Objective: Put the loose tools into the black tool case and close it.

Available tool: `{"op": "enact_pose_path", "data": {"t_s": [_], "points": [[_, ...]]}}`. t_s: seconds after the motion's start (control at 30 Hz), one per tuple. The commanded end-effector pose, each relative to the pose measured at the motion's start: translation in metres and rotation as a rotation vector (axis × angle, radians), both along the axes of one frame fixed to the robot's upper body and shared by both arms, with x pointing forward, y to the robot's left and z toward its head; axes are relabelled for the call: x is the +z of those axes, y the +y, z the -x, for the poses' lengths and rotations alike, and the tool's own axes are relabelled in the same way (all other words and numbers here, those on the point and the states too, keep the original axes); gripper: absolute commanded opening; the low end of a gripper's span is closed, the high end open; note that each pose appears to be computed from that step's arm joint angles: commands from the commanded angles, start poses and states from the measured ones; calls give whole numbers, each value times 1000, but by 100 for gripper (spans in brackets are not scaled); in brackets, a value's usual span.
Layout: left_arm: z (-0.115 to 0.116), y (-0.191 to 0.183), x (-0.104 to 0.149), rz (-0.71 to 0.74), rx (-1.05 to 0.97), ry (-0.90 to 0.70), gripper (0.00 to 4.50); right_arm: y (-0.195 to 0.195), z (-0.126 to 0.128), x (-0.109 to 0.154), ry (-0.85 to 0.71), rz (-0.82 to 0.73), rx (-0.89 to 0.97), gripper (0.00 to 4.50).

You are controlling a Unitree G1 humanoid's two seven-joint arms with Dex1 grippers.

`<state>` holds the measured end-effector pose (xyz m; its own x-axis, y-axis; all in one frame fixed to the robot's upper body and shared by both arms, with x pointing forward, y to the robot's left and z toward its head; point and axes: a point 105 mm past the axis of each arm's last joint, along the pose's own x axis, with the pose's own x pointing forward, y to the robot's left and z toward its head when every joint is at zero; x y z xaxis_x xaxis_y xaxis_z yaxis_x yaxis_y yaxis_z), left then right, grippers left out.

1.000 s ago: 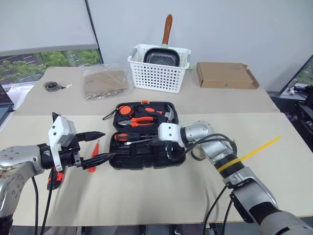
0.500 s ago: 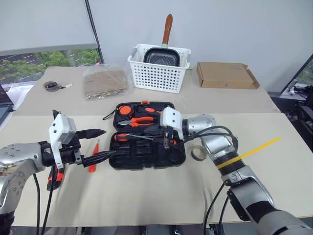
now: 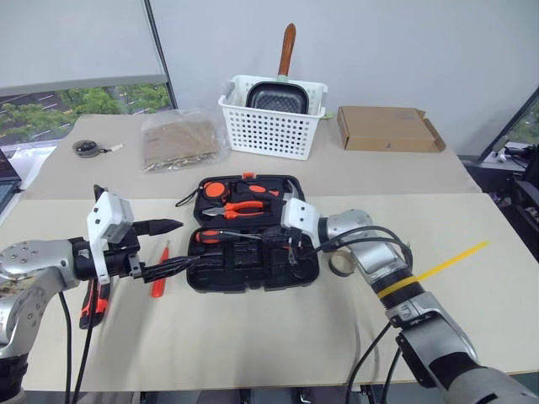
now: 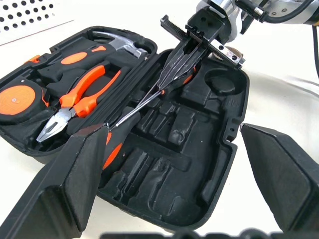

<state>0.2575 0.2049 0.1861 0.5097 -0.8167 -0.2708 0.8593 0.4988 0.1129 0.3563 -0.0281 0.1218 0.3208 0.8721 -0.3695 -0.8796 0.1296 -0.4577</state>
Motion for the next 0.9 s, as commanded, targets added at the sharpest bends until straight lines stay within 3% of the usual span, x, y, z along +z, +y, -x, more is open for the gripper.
{"op": "enact_pose_path", "data": {"t_s": [0.03,0.27,0.53,0.9], "points": [[-1,0,9,-24,-14,-45,450,4,-2,8,-48,12,5,3],[0,0,10,-20,-19,-42,450,10,-14,28,-98,-56,-36,3],[2,1,9,-17,-25,-22,450,3,-15,13,-83,19,-36,3],[5,2,3,-33,-32,11,450,6,5,7,-63,45,100,3]]}}
